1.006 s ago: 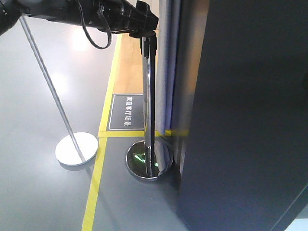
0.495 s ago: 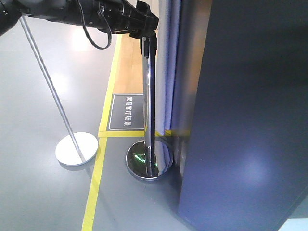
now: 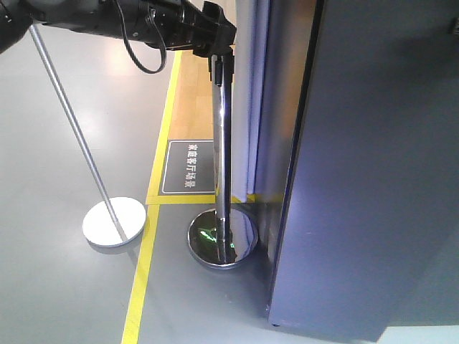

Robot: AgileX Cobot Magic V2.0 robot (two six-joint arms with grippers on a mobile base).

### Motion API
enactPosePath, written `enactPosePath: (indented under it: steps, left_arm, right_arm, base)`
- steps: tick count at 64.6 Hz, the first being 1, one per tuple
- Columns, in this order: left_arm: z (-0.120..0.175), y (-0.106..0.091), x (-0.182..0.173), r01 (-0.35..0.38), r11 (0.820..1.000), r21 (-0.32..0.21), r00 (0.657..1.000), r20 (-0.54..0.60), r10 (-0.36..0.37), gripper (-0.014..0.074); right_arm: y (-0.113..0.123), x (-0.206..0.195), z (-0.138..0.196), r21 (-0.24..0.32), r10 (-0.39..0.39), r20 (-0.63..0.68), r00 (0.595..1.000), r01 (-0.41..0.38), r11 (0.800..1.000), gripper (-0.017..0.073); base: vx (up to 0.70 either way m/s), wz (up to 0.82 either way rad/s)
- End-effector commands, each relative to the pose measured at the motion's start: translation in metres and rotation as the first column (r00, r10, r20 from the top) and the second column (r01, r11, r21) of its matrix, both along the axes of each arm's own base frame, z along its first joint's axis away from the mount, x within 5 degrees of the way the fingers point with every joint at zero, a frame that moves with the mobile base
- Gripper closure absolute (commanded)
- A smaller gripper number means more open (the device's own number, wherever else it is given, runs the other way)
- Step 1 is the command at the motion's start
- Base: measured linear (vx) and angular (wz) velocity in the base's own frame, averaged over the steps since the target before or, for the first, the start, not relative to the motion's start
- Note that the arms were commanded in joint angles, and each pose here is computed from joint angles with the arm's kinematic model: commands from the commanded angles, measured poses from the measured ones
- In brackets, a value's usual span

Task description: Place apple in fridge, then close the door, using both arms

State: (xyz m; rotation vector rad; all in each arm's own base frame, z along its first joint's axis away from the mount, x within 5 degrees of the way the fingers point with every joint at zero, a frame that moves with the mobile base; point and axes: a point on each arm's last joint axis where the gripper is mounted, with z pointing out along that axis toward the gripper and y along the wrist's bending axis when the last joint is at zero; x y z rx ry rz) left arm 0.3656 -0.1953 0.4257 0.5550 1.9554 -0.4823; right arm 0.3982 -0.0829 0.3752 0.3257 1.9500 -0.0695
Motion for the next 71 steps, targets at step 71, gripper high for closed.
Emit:
enactPosePath:
  steps: [71]
  left_arm:
    - [0.038, 0.007, -0.015, -0.011, 0.996, -0.09, 0.993, 0.115, 0.022, 0.0007]
  right_arm:
    - [0.028, -0.05, 0.117, -0.087, 0.226, 0.173, 0.959, -0.214, 0.973, 0.0075]
  base:
    - [0.0, 0.0]
